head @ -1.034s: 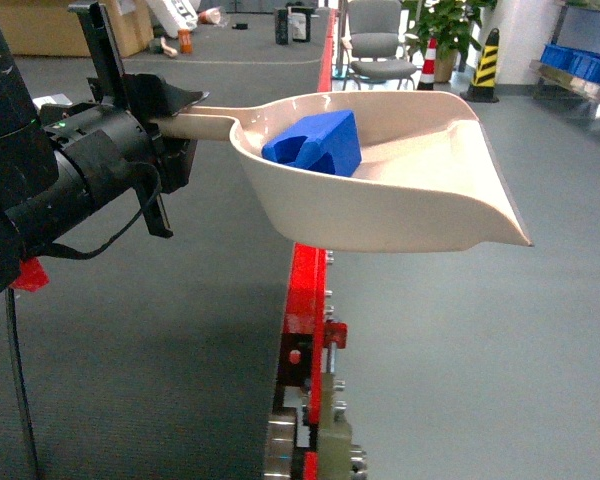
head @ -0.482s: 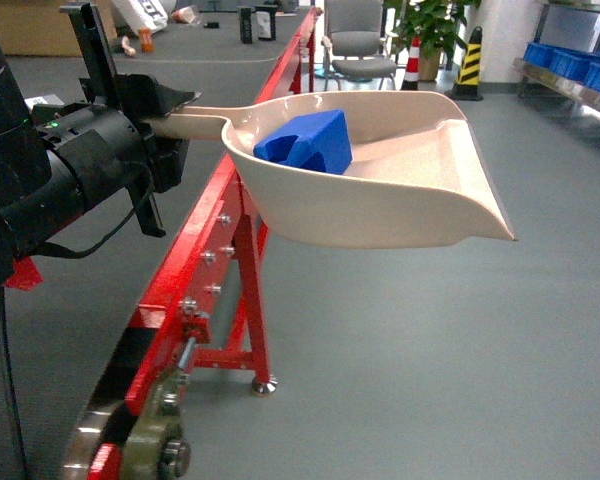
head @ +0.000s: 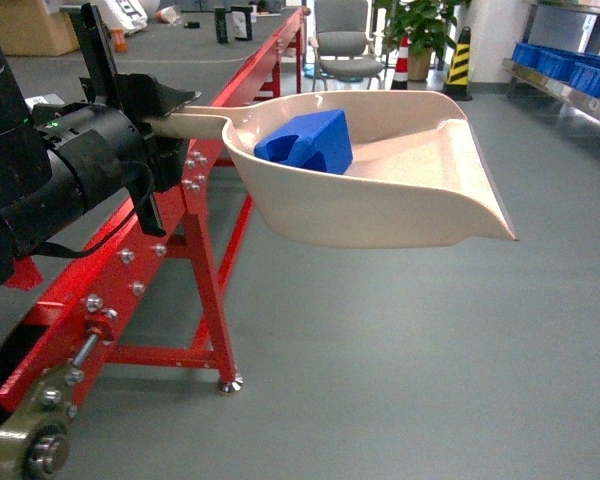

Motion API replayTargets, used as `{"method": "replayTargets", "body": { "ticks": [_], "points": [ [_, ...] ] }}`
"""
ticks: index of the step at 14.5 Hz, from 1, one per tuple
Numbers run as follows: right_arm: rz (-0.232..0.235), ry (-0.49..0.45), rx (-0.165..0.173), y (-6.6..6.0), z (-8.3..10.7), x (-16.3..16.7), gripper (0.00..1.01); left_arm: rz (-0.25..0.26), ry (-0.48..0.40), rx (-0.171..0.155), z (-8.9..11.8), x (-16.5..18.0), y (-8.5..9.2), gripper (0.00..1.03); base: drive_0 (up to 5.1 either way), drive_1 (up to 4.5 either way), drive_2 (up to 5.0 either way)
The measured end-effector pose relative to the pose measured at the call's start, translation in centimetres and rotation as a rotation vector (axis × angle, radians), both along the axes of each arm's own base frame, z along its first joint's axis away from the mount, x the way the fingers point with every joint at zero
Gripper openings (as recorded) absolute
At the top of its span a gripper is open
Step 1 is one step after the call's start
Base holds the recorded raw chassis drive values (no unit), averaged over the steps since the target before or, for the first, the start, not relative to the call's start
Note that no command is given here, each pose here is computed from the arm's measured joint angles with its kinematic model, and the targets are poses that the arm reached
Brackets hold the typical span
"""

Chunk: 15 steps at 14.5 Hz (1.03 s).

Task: Place part in tray to right shelf

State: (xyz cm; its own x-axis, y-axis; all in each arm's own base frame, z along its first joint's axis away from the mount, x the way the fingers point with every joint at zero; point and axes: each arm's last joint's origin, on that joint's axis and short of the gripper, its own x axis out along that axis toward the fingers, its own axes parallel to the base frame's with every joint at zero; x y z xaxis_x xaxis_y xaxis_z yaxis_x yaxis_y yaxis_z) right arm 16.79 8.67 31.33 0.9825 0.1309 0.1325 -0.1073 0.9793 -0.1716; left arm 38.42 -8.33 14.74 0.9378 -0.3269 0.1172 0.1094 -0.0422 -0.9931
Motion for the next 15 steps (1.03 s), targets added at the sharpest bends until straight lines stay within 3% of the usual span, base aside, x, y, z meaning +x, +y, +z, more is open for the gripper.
{"method": "replayTargets", "body": {
  "ticks": [15],
  "points": [
    [0.0,0.0,0.0,0.0,0.0,0.0,0.98,0.0,-0.003,-0.001,0.04,0.0,-0.02,0.12,4.9,-2.73,-2.1]
  ]
}}
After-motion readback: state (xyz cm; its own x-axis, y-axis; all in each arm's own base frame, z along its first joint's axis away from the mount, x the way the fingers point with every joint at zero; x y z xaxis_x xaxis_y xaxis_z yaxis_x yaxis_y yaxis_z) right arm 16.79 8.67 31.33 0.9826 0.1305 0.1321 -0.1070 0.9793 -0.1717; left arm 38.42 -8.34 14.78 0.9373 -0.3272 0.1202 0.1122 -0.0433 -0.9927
